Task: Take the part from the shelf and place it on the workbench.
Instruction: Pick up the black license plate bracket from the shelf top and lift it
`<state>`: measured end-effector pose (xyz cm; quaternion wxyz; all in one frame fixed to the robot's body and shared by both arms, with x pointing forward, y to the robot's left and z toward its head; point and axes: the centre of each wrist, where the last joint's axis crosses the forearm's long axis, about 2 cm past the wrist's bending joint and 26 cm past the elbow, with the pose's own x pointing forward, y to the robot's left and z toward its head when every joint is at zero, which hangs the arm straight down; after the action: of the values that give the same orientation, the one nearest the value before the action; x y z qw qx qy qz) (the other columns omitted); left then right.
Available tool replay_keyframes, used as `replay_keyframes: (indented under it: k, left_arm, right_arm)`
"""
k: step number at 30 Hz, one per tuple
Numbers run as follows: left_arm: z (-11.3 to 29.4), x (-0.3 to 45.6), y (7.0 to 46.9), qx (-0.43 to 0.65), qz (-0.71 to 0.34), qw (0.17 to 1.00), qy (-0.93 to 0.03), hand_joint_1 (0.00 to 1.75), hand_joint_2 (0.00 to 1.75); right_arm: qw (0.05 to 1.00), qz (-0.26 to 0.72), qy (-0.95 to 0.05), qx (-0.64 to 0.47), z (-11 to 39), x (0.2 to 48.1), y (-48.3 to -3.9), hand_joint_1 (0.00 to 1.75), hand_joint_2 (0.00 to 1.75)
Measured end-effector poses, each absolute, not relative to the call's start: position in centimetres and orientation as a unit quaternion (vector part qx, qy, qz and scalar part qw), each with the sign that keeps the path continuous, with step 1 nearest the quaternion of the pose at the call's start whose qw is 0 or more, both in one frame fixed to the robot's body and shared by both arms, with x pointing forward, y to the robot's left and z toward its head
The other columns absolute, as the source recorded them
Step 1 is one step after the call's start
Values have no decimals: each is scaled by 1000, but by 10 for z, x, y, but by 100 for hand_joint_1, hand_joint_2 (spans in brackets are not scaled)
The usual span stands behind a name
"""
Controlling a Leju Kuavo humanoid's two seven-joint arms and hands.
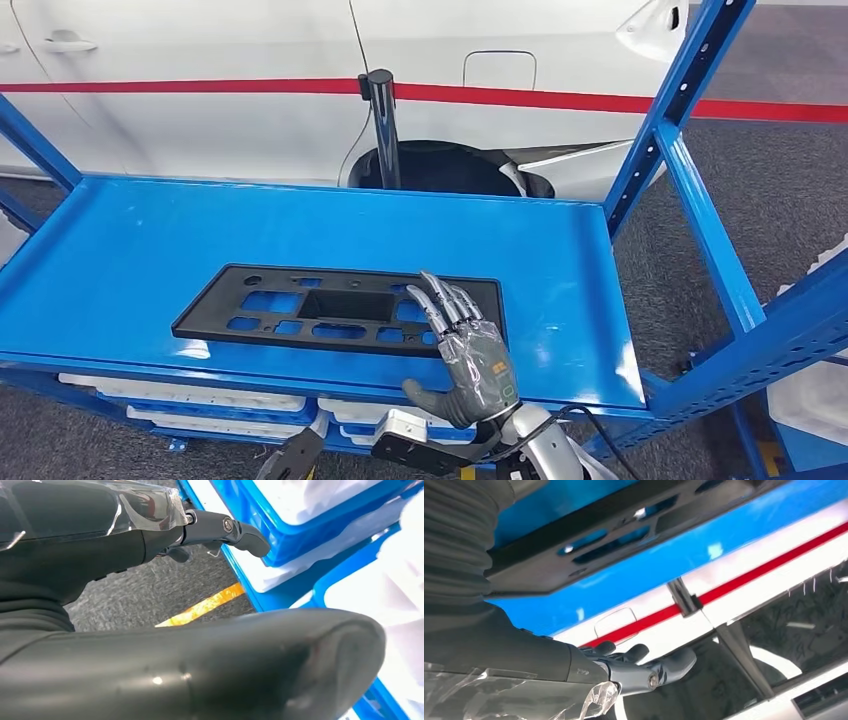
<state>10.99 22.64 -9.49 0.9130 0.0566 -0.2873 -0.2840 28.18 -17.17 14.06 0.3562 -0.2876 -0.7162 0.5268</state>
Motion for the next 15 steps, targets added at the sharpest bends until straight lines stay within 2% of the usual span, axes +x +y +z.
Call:
replay_keyframes:
  k: [15]
  left_arm:
    - [-94,115,230,60,-280,913,-290,0,0]
  right_arm:
    - [393,541,-670,-322,124,286,-178,0,175]
